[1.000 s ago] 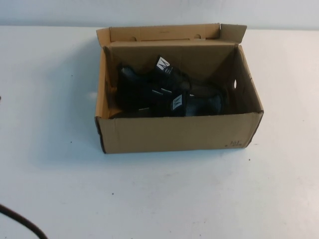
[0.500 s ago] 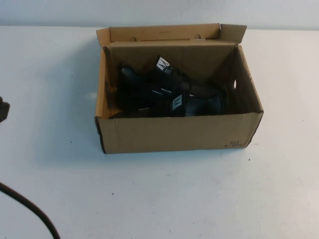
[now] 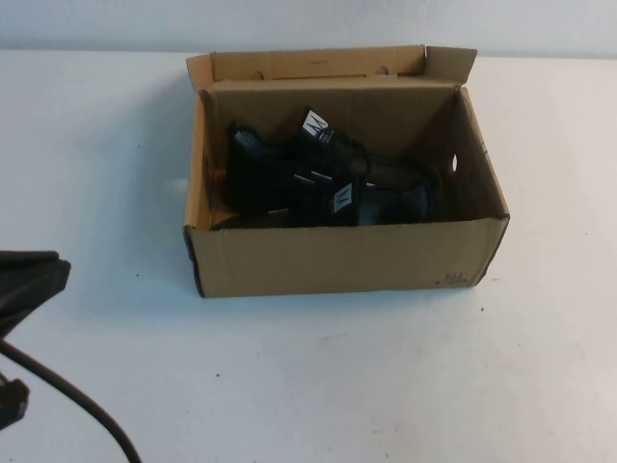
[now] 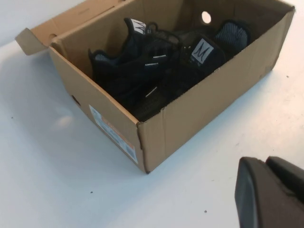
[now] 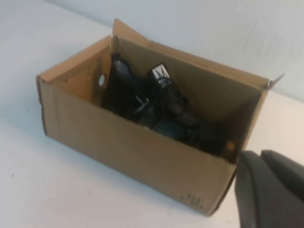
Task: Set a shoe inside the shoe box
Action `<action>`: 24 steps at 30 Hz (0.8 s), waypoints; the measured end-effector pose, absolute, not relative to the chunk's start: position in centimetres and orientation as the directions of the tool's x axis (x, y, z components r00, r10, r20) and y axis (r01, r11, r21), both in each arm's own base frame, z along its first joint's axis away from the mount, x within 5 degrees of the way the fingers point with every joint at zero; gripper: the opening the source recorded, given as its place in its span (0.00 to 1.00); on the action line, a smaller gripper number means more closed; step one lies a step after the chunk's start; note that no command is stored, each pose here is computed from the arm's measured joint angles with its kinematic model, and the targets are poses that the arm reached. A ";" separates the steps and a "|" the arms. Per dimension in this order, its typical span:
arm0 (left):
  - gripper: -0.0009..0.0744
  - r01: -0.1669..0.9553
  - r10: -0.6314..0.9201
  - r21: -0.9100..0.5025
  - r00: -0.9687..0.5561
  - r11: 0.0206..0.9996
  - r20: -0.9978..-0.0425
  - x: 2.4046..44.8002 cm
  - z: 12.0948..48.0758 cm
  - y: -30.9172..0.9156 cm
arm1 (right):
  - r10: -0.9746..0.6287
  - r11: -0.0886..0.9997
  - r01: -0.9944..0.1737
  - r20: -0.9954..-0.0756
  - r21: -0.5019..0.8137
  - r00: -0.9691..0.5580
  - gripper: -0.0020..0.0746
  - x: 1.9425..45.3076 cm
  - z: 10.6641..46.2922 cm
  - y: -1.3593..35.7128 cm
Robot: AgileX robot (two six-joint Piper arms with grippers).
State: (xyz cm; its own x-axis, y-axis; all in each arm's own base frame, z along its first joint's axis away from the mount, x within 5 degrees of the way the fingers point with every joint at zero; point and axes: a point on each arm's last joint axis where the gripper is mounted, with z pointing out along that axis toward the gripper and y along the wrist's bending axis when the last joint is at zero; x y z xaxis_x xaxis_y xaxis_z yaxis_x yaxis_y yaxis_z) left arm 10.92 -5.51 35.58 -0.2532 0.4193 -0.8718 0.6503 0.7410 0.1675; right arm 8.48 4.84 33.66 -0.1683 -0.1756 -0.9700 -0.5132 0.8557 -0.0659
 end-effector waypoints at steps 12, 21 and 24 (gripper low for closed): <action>0.01 0.700 0.324 0.083 -0.219 0.709 -0.920 10.6 36.2 -6.4 | -0.246 0.861 -0.488 -0.956 -0.140 -0.161 0.01 6.3 27.1 3.3; 0.01 0.706 0.289 0.051 -0.222 0.706 -0.931 10.5 36.4 -6.6 | -0.275 0.857 -0.498 -0.936 -0.136 -0.219 0.01 6.4 25.2 3.4; 0.01 0.706 0.289 0.051 -0.222 0.706 -0.931 10.5 36.4 -6.6 | -0.281 0.856 -0.500 -0.932 -0.135 -0.230 0.01 6.4 24.9 3.4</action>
